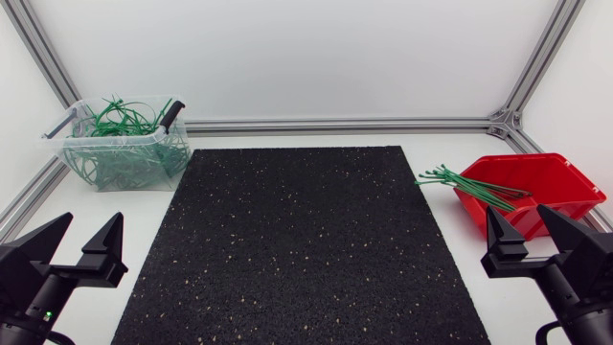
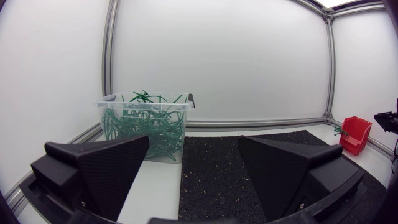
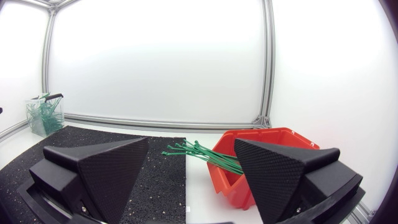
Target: Take a green cable tie from the red box, thread the tail through the head to close it, then place it in the transparent bin on the left.
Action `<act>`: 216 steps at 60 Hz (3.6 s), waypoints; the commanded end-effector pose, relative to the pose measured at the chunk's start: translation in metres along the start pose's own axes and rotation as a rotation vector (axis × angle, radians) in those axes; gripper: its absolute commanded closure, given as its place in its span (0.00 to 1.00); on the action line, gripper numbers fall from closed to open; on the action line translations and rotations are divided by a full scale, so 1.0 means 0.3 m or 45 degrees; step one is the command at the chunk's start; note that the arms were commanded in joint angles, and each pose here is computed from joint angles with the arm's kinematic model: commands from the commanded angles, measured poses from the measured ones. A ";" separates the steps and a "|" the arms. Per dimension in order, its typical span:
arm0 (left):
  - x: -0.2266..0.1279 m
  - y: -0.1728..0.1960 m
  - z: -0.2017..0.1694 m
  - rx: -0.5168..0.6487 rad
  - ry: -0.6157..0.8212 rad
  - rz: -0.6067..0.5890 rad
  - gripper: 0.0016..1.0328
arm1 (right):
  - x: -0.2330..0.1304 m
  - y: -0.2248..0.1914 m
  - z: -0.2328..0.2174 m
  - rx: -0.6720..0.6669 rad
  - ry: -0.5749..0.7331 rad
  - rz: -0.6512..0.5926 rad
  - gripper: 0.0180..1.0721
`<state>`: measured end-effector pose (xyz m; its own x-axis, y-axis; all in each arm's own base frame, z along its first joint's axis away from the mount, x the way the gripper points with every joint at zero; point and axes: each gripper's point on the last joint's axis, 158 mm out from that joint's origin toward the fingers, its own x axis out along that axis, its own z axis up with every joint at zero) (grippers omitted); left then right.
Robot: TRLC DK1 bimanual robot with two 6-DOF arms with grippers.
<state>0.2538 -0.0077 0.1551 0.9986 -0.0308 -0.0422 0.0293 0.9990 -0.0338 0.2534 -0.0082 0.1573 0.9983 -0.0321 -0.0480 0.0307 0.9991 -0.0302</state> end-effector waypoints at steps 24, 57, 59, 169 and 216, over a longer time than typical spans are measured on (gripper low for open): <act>0.006 0.000 -0.073 -0.015 0.060 -0.002 0.03 | -0.028 -0.010 0.130 0.004 -0.088 -0.017 0.05; 0.006 0.005 -0.073 -0.016 0.060 0.006 0.03 | 0.065 -0.033 0.458 0.002 0.083 -0.028 0.05; 0.006 0.005 -0.072 -0.016 0.058 0.006 0.03 | 0.078 -0.037 0.480 0.001 0.094 -0.029 0.05; 0.006 -0.002 -0.087 -0.015 0.084 -0.005 0.03 | 0.379 -0.073 -0.334 -1.156 1.220 1.112 0.47; 0.006 -0.002 -0.084 -0.017 0.082 -0.005 0.03 | 0.491 -0.080 -0.457 -1.276 1.145 1.026 0.53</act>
<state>0.2537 -0.0077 0.1546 0.9985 -0.0308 -0.0449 0.0292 0.9990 -0.0342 0.4021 -0.0444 0.0349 0.4118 0.1091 -0.9047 -0.8607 0.3726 -0.3469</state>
